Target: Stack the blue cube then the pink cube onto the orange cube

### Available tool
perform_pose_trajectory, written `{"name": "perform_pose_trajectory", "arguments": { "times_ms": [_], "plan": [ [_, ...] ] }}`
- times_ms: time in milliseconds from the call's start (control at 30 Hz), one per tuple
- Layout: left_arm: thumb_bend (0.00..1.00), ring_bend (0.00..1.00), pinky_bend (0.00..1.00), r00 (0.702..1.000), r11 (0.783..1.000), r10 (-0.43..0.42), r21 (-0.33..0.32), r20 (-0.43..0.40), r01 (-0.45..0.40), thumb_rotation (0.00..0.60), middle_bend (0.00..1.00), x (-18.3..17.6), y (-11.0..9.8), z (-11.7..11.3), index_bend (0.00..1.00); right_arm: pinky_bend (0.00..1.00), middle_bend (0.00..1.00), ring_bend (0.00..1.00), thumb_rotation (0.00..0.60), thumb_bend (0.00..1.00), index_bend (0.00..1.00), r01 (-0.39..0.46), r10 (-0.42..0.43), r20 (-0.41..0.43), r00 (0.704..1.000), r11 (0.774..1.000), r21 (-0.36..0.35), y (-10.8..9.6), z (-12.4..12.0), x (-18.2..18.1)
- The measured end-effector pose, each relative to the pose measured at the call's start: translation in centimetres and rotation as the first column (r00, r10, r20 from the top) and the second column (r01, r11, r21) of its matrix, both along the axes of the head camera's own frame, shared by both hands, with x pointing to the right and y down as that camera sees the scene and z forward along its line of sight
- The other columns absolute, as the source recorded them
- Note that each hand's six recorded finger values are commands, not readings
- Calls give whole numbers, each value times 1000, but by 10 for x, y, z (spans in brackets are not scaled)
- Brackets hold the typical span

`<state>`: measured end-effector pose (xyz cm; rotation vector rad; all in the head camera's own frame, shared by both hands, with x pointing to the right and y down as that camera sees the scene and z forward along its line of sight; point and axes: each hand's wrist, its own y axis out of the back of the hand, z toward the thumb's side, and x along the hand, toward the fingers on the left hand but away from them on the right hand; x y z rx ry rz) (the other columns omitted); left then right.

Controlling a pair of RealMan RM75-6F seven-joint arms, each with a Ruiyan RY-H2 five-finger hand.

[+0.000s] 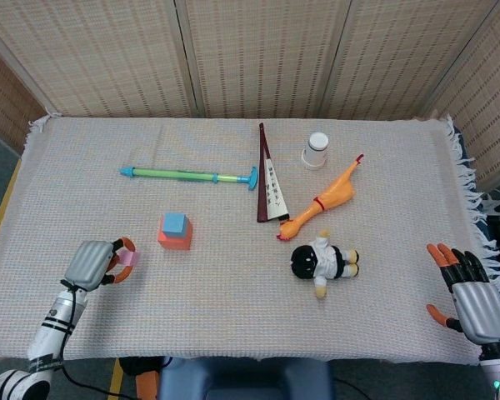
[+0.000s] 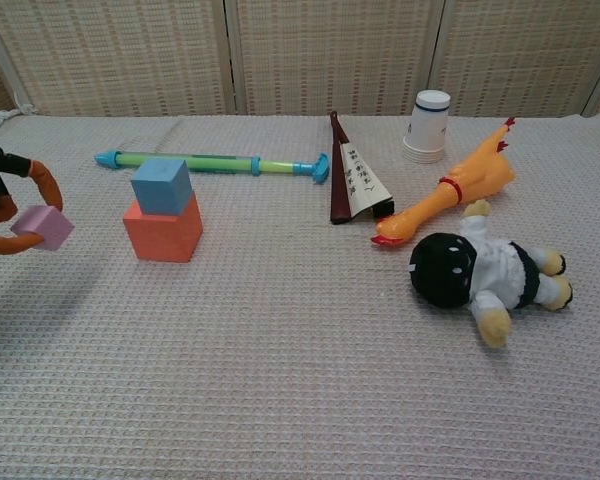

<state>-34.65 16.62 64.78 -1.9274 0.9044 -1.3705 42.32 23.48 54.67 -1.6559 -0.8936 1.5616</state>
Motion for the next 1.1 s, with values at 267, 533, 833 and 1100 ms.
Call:
{"name": "perform_pose_trajectory", "arguments": {
  "times_ms": [267, 533, 833, 1100],
  "plan": [
    [329, 1000, 1000, 1000, 1000, -5, 8, 0, 5, 600, 1000, 21, -23, -49, 537, 0, 0, 0, 600, 121, 0, 15, -14, 15, 1000, 1000, -11, 1, 1, -4],
    [329, 1000, 1000, 999, 999, 44, 7, 30, -44, 600, 1000, 59, -45, -58, 524, 0, 0, 0, 600, 121, 0, 16, -16, 20, 1000, 1000, -12, 1, -1, -3],
    [327, 1000, 1000, 995, 997, 68, 20, 73, -69, 600, 1000, 103, -65, -48, 510, 0, 0, 0, 600, 122, 0, 6, -5, 21, 1000, 1000, -11, -1, -2, 1],
    [325, 1000, 1000, 992, 1000, 26, -2, 124, -26, 600, 1000, 118, -81, -34, 509, 0, 0, 0, 600, 121, 0, -4, 4, 25, 1000, 1000, -9, -3, -4, 5]
  ]
}}
